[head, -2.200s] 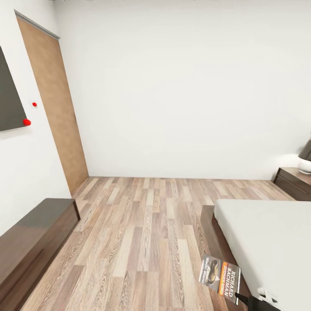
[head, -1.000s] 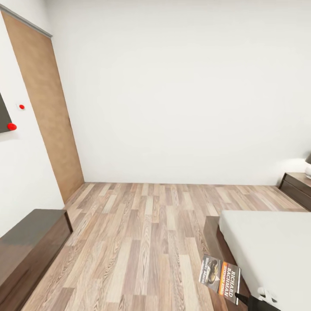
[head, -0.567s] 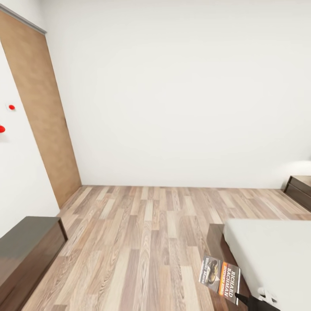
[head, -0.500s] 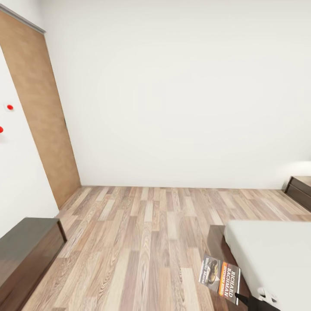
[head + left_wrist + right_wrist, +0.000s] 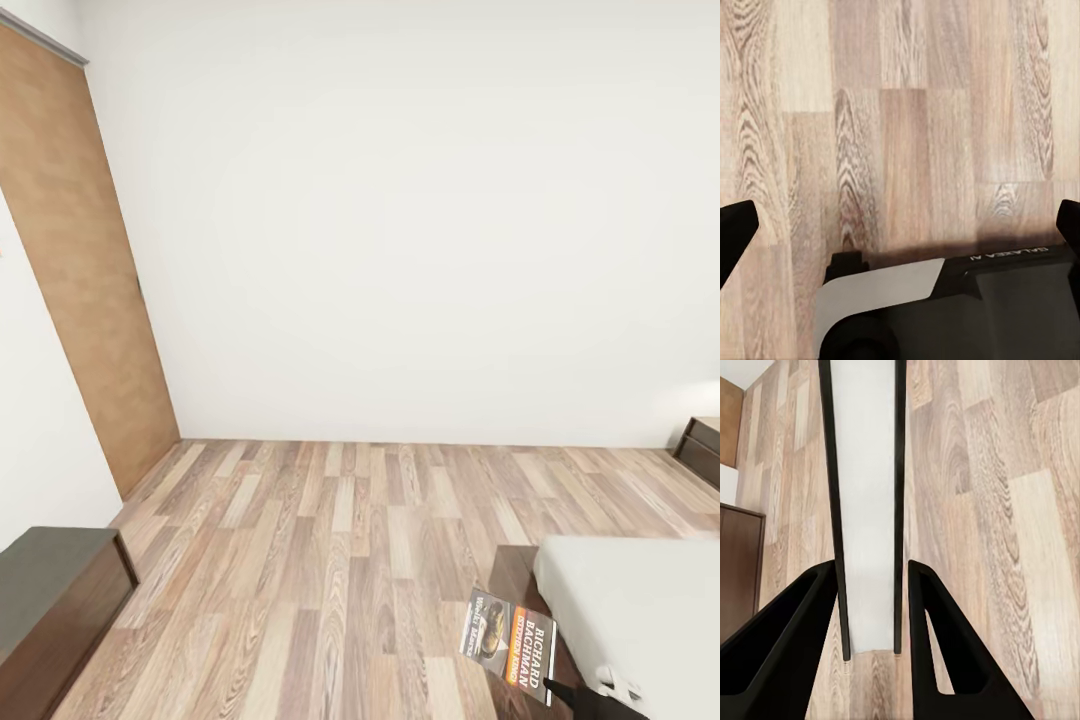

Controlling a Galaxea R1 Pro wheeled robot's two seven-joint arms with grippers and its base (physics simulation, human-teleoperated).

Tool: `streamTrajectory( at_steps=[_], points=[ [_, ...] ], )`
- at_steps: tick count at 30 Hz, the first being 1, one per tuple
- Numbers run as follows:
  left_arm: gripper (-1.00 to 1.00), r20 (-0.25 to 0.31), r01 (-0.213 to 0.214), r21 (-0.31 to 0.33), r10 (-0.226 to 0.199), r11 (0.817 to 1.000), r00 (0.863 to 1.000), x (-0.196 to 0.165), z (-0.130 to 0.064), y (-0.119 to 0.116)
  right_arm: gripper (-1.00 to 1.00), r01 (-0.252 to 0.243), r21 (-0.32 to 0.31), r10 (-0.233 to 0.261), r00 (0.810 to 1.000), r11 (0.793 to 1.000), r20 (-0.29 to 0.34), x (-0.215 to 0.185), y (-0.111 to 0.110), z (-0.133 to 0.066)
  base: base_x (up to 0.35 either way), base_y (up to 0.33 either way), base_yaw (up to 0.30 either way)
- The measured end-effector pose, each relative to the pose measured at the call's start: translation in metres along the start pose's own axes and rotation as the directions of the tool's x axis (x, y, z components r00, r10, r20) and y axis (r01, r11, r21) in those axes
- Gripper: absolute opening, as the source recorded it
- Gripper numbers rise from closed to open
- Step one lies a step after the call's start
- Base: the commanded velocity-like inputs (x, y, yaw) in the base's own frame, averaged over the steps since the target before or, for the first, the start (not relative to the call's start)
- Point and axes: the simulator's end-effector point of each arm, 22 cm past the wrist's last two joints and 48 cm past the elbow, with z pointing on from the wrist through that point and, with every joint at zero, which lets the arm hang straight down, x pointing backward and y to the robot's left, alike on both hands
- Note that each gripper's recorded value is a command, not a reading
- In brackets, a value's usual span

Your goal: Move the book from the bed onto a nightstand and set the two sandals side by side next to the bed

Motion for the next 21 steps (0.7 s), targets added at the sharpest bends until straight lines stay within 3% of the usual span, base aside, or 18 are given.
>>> streamTrajectory(
  at_steps=[6,11,21],
  points=[
    [1.00,0.021,-0.002,-0.004,0.002,1.000,1.000,-0.006,0.000,0.002,-1.00,0.000,0.000,0.000,1.000,1.000,0.000,0.000,0.000,0.000,0.328,0.000,0.000],
    [1.00,0.073,-0.009,-0.005,0.010,1.000,0.997,-0.017,-0.001,0.002,-1.00,0.000,0.000,0.000,1.000,1.000,0.000,0.000,0.000,0.000,0.328,0.000,0.000],
    [1.00,0.080,-0.010,-0.005,0.010,1.000,0.997,-0.018,-0.001,0.001,-1.00,0.000,-0.001,0.000,1.000,1.000,0.000,0.000,0.000,0.000,0.329,0.000,0.000]
  ],
)
